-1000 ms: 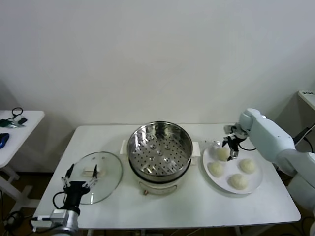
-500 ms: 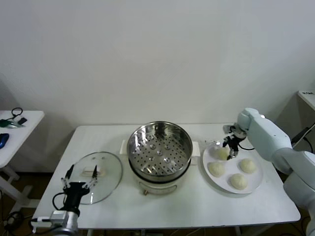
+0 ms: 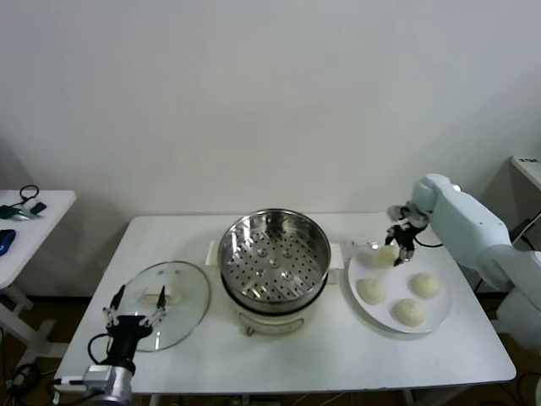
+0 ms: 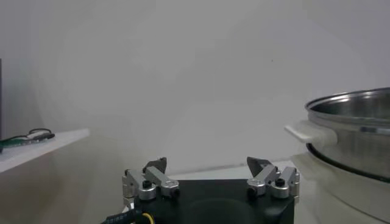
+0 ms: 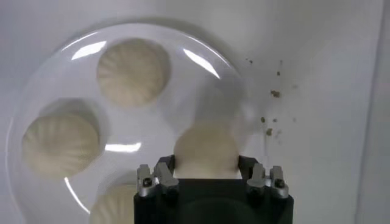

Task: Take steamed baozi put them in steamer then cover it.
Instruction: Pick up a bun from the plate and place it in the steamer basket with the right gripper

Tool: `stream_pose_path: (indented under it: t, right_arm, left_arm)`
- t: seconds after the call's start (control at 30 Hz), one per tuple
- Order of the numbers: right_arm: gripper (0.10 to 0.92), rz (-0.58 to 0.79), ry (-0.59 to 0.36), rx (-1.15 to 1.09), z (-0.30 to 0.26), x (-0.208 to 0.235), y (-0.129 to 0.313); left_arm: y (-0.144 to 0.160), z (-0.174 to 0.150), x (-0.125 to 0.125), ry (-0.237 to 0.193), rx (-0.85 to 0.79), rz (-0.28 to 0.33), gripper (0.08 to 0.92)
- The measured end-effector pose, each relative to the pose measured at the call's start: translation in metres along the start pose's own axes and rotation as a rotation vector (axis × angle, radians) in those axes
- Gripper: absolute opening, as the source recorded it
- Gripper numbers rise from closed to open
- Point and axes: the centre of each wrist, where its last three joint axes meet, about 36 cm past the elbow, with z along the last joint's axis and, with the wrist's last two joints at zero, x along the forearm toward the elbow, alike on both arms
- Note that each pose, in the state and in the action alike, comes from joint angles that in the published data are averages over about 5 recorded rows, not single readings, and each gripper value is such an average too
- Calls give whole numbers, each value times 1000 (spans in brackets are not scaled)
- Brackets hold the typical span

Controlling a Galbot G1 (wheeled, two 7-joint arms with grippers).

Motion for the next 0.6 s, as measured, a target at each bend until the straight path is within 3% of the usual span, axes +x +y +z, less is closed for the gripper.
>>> stream_pose_path:
  t: [0.37,0.6]
  right_arm:
    - [679,55,38,397,-100,109,-41]
    - [679,85,75,697,-188,147,-52]
  left_arm:
    - [-5,-3,2,1,8,13,823]
    - [-6,-2,6,8,11,16,823]
